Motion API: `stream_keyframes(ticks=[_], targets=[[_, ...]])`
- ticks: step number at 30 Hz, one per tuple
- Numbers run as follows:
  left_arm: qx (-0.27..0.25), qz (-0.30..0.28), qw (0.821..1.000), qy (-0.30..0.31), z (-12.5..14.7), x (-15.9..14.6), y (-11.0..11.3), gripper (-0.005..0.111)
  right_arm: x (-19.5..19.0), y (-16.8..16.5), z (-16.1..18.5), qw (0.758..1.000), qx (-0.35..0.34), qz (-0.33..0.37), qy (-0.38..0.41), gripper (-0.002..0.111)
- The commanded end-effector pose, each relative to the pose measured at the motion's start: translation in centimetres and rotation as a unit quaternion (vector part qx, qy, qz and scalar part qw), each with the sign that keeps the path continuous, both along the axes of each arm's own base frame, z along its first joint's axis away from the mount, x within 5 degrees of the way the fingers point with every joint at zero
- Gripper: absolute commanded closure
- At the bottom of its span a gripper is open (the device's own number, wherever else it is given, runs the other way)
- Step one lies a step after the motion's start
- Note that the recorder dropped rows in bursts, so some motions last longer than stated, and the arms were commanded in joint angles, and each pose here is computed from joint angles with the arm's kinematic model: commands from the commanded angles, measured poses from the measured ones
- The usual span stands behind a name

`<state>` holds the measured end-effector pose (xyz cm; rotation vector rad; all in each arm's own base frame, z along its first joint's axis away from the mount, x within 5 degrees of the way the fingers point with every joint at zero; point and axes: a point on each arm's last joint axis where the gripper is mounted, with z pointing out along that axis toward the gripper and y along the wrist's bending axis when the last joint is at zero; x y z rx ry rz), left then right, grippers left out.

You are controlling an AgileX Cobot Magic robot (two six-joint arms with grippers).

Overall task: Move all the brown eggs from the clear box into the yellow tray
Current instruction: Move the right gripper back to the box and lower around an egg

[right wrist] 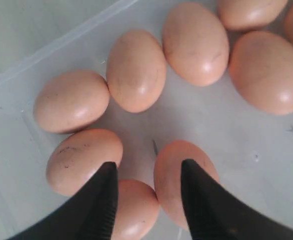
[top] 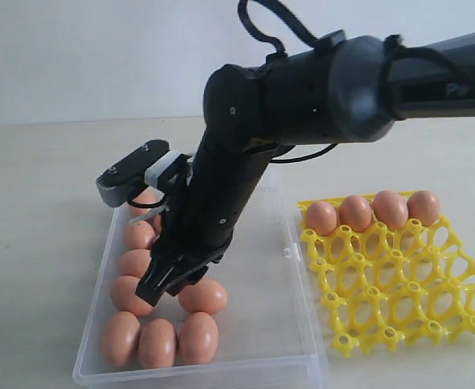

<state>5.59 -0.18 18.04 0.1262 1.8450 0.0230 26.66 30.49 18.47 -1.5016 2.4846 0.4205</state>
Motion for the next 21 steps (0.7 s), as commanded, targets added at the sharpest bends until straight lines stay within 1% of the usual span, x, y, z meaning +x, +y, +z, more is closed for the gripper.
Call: stream_keyframes(ticks=[1,5,12,21], targets=[[-0.004,-0.002,1.0,-0.008,0.3,0.0,0.0,0.107,0.2,1.1,-1.7,0.998,-0.036,0.025,0.038,0.056],[-0.004,-0.002,1.0,-0.008,0.3,0.0,0.0,0.107,0.8,1.6,-2.4,0.997,-0.05,0.033,0.045,0.057],[-0.004,-0.002,1.0,-0.008,0.3,0.0,0.0,0.107,1.6,1.4,-1.5,0.996,-0.075,0.054,0.012,0.057],[-0.004,-0.002,1.0,-0.008,0.3,0.0,0.0,0.107,1.8,1.2,-1.4,0.993,-0.096,0.066,-0.002,0.057]])
